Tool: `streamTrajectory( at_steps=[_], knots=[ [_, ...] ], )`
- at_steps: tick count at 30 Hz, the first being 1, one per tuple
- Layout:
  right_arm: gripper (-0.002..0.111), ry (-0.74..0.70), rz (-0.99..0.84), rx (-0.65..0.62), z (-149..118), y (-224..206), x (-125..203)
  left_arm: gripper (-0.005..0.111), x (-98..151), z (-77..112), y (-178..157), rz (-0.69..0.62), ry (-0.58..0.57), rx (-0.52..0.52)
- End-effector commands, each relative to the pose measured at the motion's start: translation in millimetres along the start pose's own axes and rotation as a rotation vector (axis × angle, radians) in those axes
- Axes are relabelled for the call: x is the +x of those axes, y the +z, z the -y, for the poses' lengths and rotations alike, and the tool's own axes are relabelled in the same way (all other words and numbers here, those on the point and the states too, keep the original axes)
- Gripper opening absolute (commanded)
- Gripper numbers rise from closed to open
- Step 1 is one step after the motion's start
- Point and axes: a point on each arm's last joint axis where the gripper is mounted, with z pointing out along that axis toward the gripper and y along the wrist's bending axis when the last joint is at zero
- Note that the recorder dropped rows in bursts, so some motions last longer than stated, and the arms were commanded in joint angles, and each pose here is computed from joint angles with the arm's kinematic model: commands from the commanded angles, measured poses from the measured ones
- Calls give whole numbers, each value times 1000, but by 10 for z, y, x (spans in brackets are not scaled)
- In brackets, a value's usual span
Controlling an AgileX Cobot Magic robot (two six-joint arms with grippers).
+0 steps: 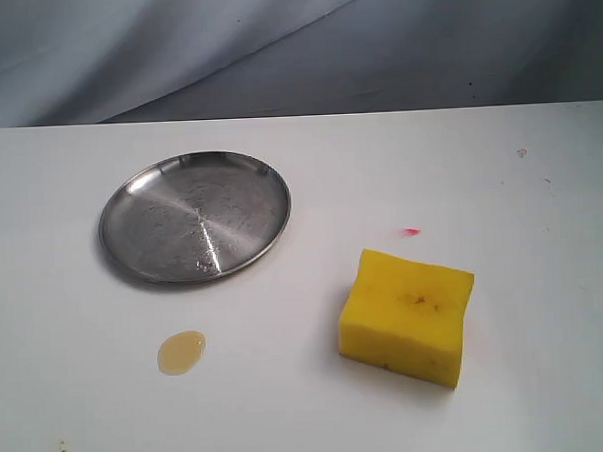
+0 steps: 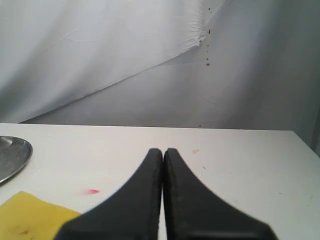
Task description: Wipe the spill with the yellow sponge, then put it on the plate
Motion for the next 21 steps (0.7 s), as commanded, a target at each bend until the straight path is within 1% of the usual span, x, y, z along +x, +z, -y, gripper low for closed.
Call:
streamTrajectory(
  at_steps=[1,8,11,12,13,17,19,21],
  knots=[
    [0,-7,4,5,3,-4,8,0,-17,-3,-5,12,-7,-3],
    [0,-7,13,5,3,-4,0,0,-17,-3,-5,12,-7,-3],
    [0,-7,58,5,3,-5,-41,0,-17,-3,-5,12,-7,-3],
    [0,14,82,4,2,-7,-63,0,-17,-3,-5,12,-7,-3],
    [0,64,106,1,2,-9,-85,0,-17,-3,-5,12,-7,-3],
    [0,378,194,-11,21,-21,-162,0,-17,-3,-5,12,-7,-3],
    [0,447,190,-12,26,-20,-157,0,-17,-3,-5,12,-7,-3],
    [0,449,171,-28,8,-42,-258,0,-17,-3,-5,12,-7,-3]
  ],
)
